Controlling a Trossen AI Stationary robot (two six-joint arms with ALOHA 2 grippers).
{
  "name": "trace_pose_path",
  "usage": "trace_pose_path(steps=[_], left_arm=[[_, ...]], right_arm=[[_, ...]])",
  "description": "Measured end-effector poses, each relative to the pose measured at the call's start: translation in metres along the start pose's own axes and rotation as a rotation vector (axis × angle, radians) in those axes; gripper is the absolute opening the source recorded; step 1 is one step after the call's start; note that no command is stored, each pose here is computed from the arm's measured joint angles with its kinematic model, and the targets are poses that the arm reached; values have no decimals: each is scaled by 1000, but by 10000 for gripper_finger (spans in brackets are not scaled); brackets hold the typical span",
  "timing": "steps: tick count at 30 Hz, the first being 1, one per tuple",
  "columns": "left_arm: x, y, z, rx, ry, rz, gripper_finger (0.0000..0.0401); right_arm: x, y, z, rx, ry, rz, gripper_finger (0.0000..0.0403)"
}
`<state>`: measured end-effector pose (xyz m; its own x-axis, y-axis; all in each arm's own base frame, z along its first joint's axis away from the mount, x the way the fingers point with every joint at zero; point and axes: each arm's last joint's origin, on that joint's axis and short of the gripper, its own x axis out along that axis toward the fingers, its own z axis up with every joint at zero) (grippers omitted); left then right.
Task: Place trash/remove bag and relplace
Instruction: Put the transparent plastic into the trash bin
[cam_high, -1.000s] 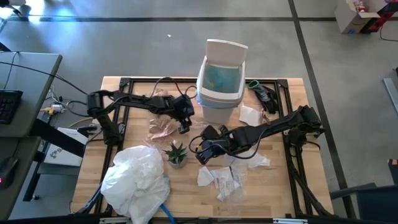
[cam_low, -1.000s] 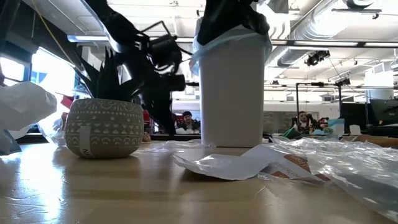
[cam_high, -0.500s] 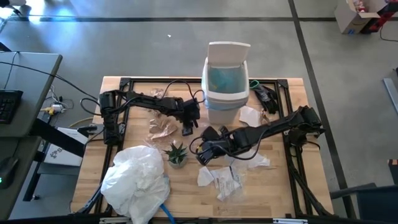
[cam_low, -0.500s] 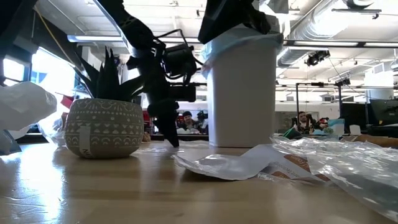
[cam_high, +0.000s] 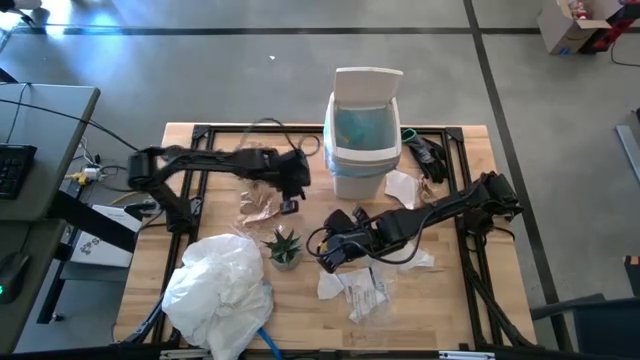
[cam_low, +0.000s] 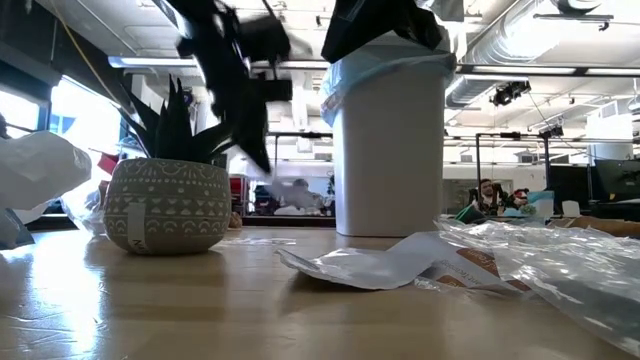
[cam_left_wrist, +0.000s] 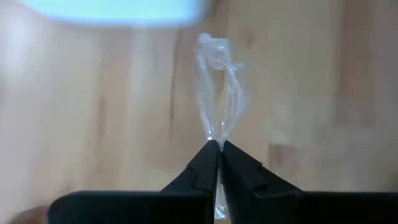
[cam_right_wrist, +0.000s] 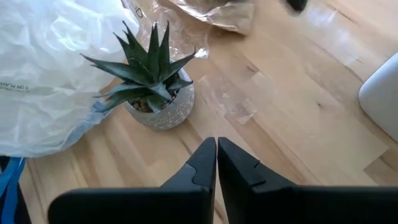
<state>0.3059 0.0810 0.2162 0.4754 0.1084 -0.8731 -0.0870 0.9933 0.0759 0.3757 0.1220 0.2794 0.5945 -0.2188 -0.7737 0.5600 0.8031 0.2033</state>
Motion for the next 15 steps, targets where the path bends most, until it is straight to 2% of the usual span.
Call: trace_pose_path(steps=[5,9,15], left_arm=[[-65,0,4,0,-214,44,0],[-118,0,8,-5,-439,88,0],[-179,4,32,11,-787,165,0]], right_arm=[[-5,7,-9,-7,9,14,1],[-10,14,-18,-11,7,27,1],[-19,23,-31,6,-43,17,1]])
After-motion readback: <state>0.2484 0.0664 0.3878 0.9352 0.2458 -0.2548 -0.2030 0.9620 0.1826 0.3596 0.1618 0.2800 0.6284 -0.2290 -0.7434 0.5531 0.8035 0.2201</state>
